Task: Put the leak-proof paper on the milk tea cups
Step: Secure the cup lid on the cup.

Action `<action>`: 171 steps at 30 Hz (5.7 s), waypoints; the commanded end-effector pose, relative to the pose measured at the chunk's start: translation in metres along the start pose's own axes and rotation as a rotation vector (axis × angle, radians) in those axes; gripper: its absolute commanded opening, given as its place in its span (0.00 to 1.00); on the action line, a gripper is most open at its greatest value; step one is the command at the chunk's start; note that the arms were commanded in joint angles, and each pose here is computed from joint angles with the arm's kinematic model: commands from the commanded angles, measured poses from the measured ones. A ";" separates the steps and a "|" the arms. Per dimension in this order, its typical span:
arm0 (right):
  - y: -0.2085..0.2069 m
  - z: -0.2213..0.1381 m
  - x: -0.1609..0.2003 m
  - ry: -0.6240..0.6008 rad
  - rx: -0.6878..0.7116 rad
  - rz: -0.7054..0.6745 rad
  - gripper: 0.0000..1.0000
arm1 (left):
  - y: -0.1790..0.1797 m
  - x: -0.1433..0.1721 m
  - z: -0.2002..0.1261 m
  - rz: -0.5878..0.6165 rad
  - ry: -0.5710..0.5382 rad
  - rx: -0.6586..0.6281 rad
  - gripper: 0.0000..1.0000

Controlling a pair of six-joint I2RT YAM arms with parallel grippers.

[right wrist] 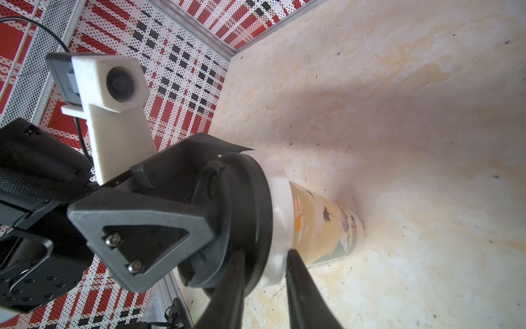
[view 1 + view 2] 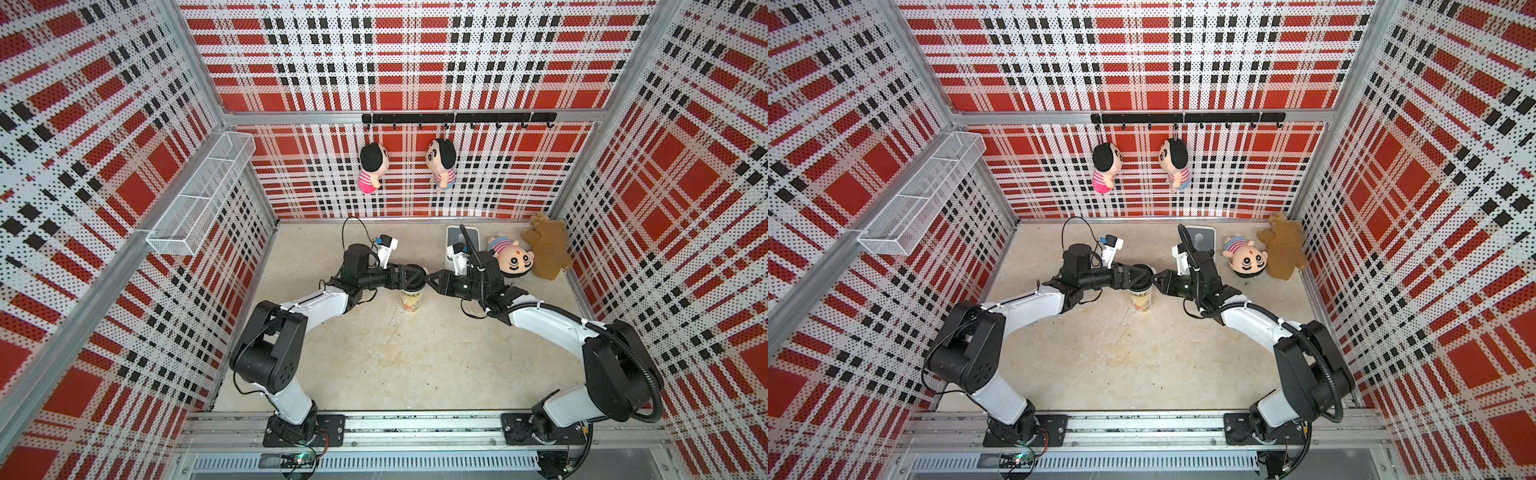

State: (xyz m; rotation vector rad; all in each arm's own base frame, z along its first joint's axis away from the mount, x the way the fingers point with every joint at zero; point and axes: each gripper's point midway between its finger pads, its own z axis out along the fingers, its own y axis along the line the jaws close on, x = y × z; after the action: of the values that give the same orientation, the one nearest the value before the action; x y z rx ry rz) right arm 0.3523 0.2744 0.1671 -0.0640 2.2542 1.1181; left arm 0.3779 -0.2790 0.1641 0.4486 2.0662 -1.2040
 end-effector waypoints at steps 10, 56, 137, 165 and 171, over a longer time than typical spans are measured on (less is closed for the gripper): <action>-0.053 -0.019 0.036 0.180 0.330 0.026 0.35 | 0.065 0.127 -0.005 -0.193 0.338 -0.216 0.76; -0.008 0.008 -0.012 0.090 0.158 -0.084 0.40 | 0.064 0.130 -0.003 -0.191 0.351 -0.210 0.73; -0.031 0.012 0.021 0.111 0.211 0.022 0.47 | 0.030 0.086 0.004 -0.187 0.254 -0.105 0.73; -0.044 0.017 0.034 0.149 0.232 0.017 0.45 | 0.006 -0.012 -0.057 -0.252 -0.112 0.048 0.84; -0.044 0.017 0.035 0.152 0.231 0.014 0.45 | 0.011 -0.004 -0.055 -0.267 -0.104 0.049 0.79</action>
State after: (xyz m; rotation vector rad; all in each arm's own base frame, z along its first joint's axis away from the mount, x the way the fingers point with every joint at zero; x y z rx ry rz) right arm 0.3642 0.2909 0.1872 -0.1065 2.2401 1.0639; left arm 0.3643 -0.2221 0.1634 0.0814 2.1154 -1.3877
